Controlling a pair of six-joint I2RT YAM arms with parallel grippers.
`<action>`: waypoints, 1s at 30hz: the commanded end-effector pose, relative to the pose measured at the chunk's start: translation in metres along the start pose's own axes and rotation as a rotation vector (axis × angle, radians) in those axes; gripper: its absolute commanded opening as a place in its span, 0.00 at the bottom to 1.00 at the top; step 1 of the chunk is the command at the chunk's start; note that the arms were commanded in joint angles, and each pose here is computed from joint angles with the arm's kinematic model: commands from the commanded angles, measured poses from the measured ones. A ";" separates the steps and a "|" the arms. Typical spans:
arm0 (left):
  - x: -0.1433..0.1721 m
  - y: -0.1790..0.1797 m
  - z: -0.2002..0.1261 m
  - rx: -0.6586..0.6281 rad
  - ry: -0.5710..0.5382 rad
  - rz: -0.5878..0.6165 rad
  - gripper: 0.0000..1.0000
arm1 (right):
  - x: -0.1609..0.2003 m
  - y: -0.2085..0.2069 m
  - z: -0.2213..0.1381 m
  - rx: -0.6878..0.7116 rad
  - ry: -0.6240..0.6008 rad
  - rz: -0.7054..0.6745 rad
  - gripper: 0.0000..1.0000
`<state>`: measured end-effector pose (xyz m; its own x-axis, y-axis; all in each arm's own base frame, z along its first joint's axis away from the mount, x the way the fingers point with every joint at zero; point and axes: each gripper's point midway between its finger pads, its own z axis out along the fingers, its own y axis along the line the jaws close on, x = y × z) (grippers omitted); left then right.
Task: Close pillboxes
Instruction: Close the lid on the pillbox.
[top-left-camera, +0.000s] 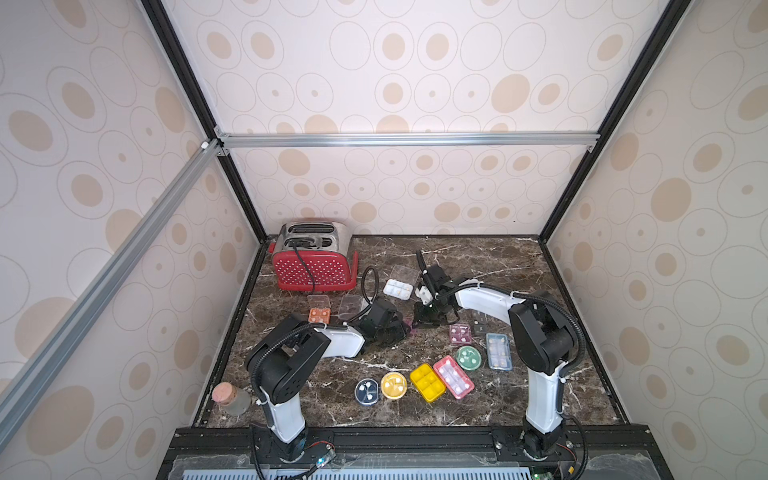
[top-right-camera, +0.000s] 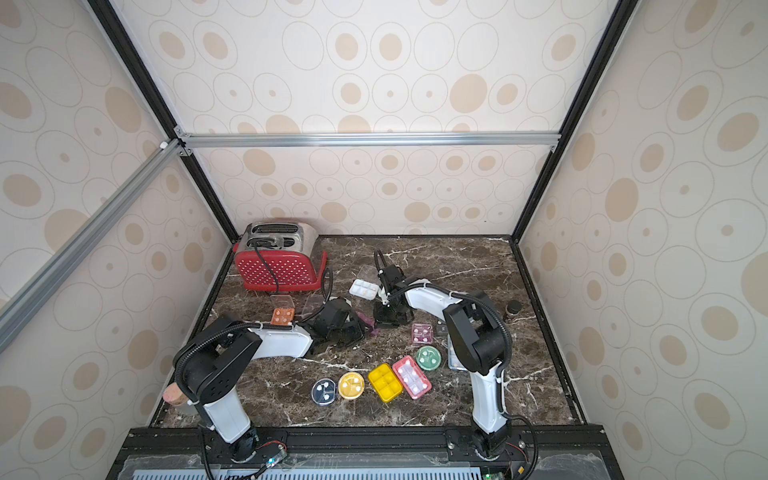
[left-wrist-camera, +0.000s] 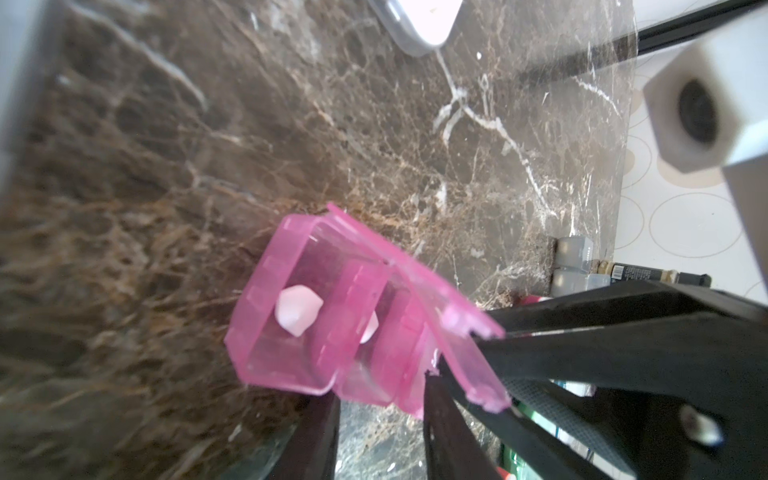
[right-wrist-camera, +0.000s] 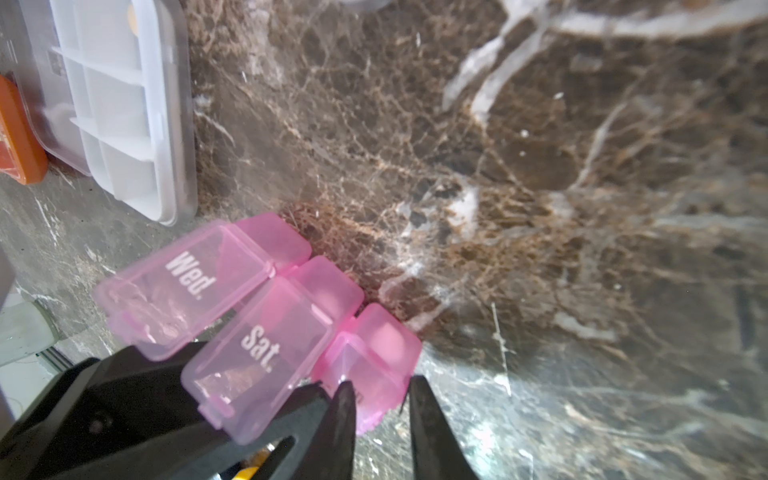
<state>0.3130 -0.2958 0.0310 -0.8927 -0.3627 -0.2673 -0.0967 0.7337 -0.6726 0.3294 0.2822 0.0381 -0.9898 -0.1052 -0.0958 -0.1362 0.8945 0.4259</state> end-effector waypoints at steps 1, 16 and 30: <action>-0.001 -0.009 -0.014 -0.026 0.007 0.061 0.41 | 0.011 0.003 -0.012 0.045 0.024 -0.022 0.28; -0.006 -0.021 -0.048 0.009 -0.026 0.097 0.48 | -0.004 0.011 -0.026 0.020 0.066 -0.130 0.39; -0.002 -0.018 -0.039 0.063 -0.019 0.009 0.50 | 0.017 0.004 -0.008 -0.020 0.114 -0.098 0.33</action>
<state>0.2947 -0.2808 0.0686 -0.8913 -0.3384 -0.3018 -0.0480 0.7323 -0.6792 0.3179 0.2802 0.0443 -0.9701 -0.2392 -0.0420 -0.2343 0.8765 0.4204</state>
